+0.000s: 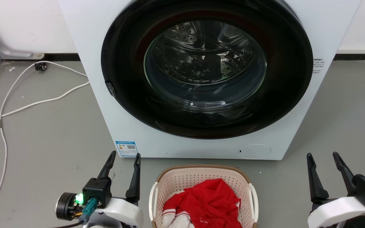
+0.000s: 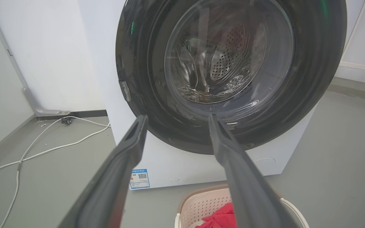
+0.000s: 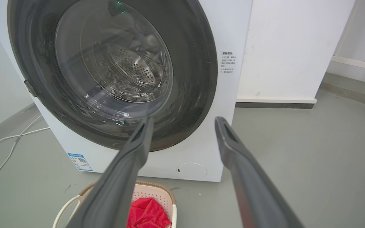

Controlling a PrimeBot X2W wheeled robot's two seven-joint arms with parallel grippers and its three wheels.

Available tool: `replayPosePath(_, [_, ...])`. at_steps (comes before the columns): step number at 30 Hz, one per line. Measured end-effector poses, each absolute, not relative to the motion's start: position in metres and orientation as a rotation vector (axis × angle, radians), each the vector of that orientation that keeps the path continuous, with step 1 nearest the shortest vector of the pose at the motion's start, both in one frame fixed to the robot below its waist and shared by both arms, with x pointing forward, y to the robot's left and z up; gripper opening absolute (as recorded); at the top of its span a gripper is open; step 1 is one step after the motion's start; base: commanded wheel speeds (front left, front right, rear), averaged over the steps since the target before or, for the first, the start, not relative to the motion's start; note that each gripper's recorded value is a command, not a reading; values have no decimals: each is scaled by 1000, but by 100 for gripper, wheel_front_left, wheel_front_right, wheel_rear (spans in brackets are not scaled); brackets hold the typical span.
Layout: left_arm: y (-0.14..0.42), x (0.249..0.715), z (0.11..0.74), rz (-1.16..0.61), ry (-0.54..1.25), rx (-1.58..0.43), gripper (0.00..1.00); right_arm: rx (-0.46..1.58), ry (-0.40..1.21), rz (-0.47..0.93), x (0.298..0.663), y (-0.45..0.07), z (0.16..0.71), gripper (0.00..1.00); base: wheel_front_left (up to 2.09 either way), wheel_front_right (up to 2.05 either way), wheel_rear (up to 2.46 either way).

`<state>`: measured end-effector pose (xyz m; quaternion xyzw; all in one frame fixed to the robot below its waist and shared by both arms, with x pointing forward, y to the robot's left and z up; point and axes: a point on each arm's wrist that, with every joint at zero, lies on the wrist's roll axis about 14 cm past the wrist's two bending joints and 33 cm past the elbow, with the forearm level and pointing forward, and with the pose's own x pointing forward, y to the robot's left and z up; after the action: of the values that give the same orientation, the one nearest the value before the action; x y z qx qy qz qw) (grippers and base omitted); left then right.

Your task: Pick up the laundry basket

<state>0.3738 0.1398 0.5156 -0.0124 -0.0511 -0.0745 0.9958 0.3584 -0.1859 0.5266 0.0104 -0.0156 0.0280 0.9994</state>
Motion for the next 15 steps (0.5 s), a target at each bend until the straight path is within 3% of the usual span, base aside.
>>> replayPosePath(8, [137, 386, 499, -151, -45, -42, 100, 33, 13, 36, 368, -192, 514, 100, 0, 0, 0])
replayPosePath(15, [129, 425, 485, -179, 20, -49, 100, 77, 110, 37, 392, -190, 488, 100, 0, 0, 0])
